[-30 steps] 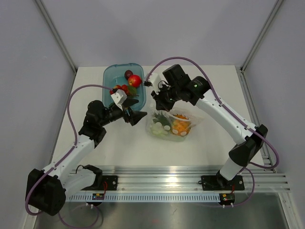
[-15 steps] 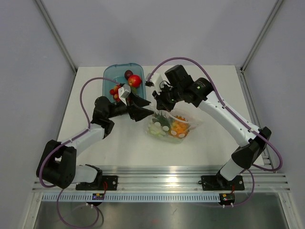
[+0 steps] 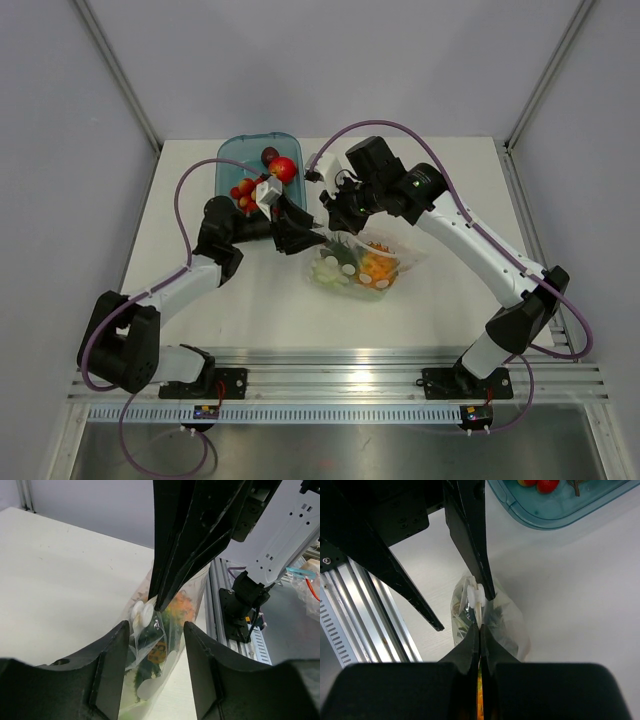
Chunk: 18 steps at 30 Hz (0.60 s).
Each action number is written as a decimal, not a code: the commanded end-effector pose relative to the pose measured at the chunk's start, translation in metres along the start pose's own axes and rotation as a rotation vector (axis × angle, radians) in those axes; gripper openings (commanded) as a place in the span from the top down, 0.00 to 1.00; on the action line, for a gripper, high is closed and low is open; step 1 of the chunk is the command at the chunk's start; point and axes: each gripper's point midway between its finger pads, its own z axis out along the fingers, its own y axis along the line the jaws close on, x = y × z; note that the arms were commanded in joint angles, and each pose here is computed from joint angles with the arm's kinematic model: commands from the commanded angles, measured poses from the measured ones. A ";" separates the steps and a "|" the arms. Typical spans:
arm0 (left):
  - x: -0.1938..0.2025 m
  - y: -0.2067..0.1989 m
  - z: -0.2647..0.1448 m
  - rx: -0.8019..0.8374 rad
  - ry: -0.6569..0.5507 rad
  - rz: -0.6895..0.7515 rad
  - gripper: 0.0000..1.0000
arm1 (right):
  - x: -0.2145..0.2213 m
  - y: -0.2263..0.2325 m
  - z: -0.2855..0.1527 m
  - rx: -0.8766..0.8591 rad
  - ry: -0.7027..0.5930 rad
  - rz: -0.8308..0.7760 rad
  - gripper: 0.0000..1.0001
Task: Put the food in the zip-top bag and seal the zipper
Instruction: Zip the zipper food storage bag at the center of the board.
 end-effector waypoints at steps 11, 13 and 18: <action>-0.021 -0.005 0.004 0.013 -0.013 0.070 0.78 | -0.022 -0.003 -0.014 0.024 -0.095 -0.019 1.00; -0.021 -0.004 0.005 0.017 -0.009 0.055 0.66 | -0.022 -0.003 -0.014 0.023 -0.095 -0.017 1.00; -0.023 -0.005 0.007 0.026 -0.011 0.053 0.70 | -0.023 -0.003 -0.014 0.021 -0.094 -0.015 1.00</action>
